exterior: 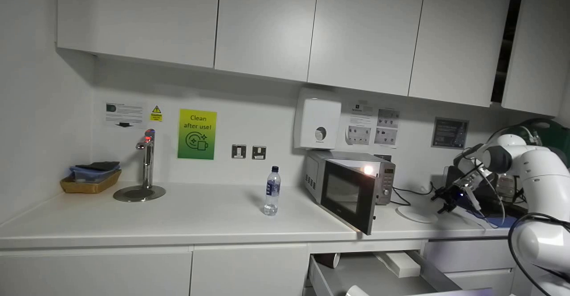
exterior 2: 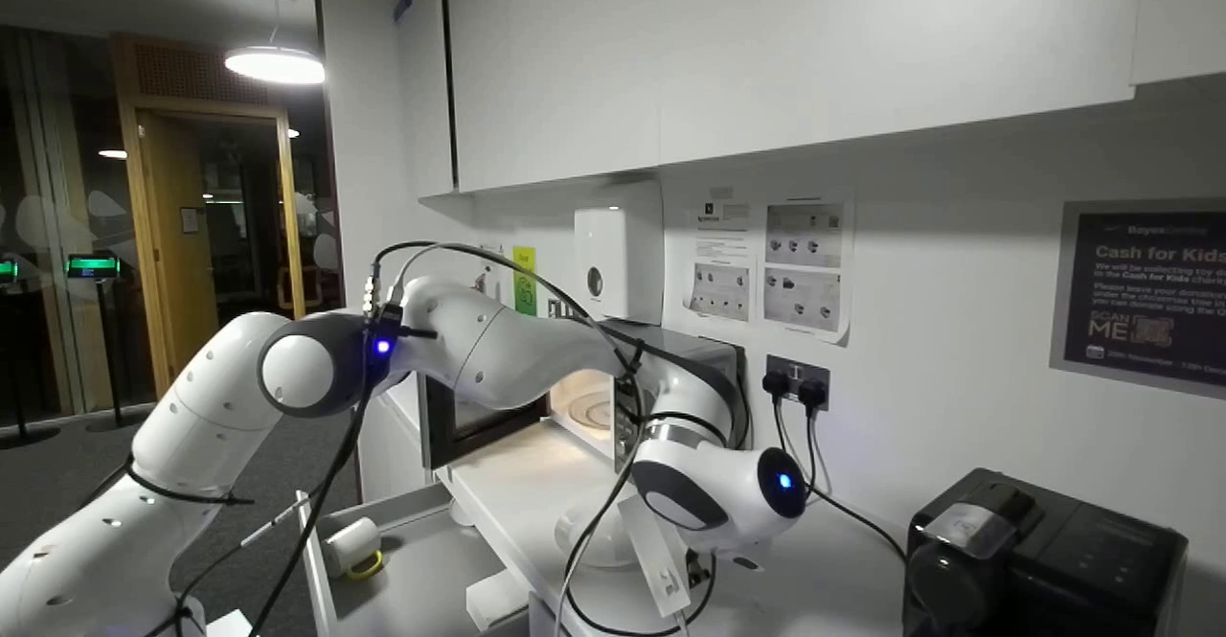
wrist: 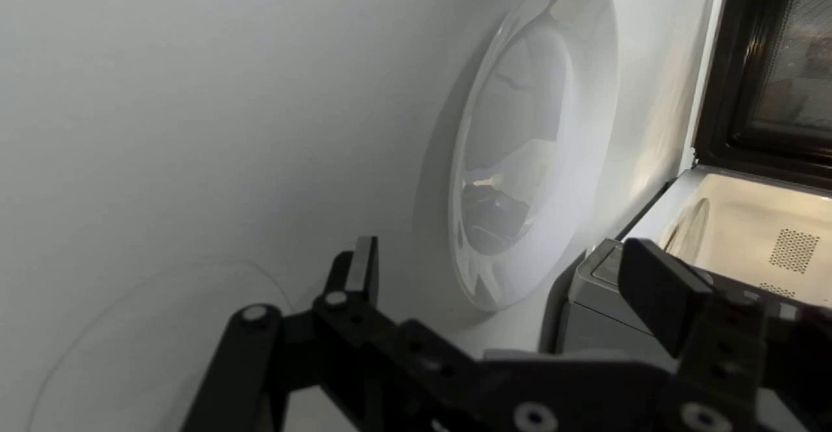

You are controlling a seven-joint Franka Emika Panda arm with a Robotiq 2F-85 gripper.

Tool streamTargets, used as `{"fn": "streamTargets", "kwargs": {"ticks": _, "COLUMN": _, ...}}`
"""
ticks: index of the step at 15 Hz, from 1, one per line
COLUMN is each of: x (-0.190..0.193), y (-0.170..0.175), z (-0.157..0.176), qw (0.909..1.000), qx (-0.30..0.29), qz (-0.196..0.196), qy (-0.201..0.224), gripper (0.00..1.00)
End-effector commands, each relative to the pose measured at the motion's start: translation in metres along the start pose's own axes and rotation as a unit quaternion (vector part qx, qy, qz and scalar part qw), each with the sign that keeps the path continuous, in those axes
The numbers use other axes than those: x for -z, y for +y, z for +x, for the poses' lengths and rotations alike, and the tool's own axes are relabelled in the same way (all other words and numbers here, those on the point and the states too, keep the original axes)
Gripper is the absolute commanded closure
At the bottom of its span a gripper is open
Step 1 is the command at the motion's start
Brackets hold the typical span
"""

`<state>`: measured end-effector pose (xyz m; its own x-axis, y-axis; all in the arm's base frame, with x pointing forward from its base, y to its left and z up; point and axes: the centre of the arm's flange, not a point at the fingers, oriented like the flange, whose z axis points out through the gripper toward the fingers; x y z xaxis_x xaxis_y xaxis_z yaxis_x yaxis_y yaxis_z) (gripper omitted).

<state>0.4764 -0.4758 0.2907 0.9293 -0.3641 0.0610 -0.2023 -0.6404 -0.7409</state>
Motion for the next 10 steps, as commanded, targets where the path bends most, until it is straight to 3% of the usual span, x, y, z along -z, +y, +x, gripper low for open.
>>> {"fn": "streamTargets", "kwargs": {"ticks": 1, "x": 0.022, "y": -0.029, "z": 0.0, "qw": 1.0, "qx": 0.006, "qz": -0.001, "qy": 0.001, "gripper": 0.0}}
{"fn": "streamTargets", "kwargs": {"ticks": 10, "x": 0.046, "y": -0.1, "z": 0.008, "qw": 0.9975, "qx": -0.019, "qz": -0.033, "qy": 0.059, "gripper": 0.0}}
